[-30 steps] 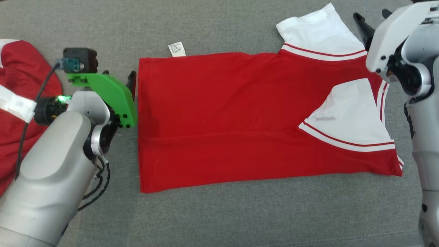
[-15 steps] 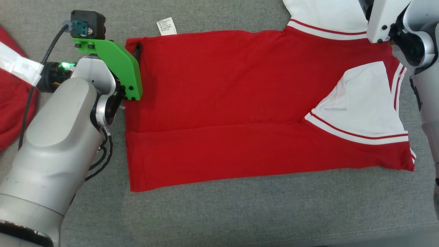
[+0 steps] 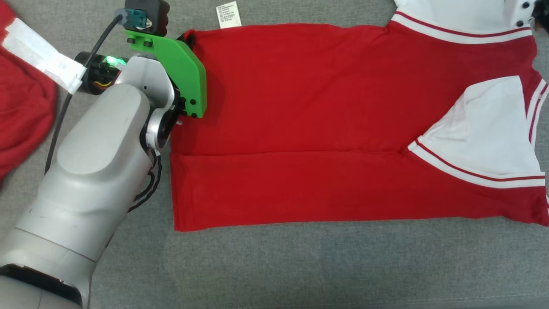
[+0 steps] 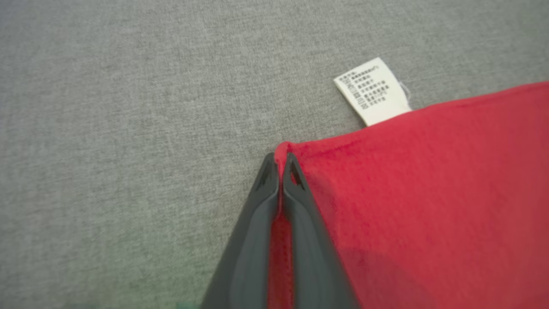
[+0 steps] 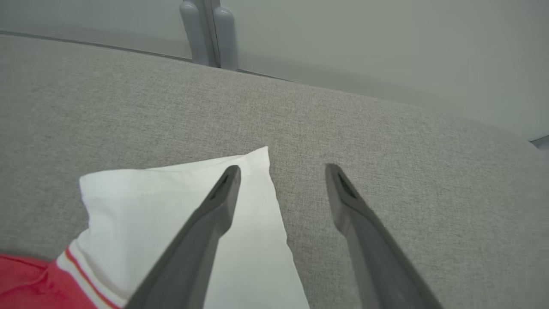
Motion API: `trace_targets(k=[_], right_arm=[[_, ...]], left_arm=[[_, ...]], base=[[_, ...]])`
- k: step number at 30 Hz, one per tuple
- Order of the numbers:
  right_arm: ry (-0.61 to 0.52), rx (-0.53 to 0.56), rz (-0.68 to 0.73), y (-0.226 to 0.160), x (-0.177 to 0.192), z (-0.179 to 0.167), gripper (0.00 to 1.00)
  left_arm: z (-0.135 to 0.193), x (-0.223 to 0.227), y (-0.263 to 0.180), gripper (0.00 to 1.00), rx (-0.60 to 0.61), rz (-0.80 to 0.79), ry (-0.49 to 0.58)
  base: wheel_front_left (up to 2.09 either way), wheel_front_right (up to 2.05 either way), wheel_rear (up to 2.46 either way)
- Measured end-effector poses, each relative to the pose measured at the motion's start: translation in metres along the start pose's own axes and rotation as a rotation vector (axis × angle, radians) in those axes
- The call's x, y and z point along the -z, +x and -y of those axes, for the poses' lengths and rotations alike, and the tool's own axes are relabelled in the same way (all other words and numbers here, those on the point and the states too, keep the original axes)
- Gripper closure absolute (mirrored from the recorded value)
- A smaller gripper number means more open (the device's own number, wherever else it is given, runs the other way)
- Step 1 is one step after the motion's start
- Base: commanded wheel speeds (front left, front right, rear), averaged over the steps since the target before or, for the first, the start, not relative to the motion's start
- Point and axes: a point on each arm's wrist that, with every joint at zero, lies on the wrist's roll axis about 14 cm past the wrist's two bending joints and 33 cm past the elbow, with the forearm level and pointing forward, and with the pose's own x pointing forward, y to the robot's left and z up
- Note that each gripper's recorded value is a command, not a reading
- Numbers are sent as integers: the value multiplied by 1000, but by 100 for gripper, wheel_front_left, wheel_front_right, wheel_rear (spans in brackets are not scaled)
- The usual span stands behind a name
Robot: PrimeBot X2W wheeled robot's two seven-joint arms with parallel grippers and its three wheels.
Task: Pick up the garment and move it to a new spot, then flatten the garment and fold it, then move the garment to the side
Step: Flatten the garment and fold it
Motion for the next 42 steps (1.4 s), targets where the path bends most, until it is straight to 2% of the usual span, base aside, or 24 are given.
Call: trace_targets(k=[4,10,15,16,17,18,22,26,28,34,42], right_arm=[[-14,17,-66,15,8,5,0],[-15,-25,-156,39,28,-15,0],[-27,-29,-187,50,40,-16,0],[-28,-30,-189,51,41,-17,50],[-25,-32,-186,53,41,-17,71],[-20,-34,-183,53,41,-17,100],[-15,-26,-149,50,35,-13,100],[14,-28,-51,42,17,-11,100],[53,-51,10,37,3,-16,100],[64,-70,73,11,-10,-13,100],[65,-93,82,-24,2,-11,100]], left_arm=[[1,1,0,100,5,26,-7],[-1,5,1,100,8,45,-24],[-3,7,2,100,8,55,-31],[-4,7,2,100,7,55,-31],[-4,8,3,100,6,54,-31],[-4,8,3,100,7,55,-31],[-5,5,2,100,-1,79,-26],[-8,-2,-2,100,-27,130,-21],[-8,-4,-6,100,-38,148,-20],[-13,-16,-20,100,-64,220,9],[-1,-26,-38,100,-32,305,22]], base=[[0,0,0],[0,0,0],[0,0,0],[0,0,0],[0,0,0],[0,0,0],[0,0,0],[0,0,0],[0,0,0],[0,0,0],[0,0,0]])
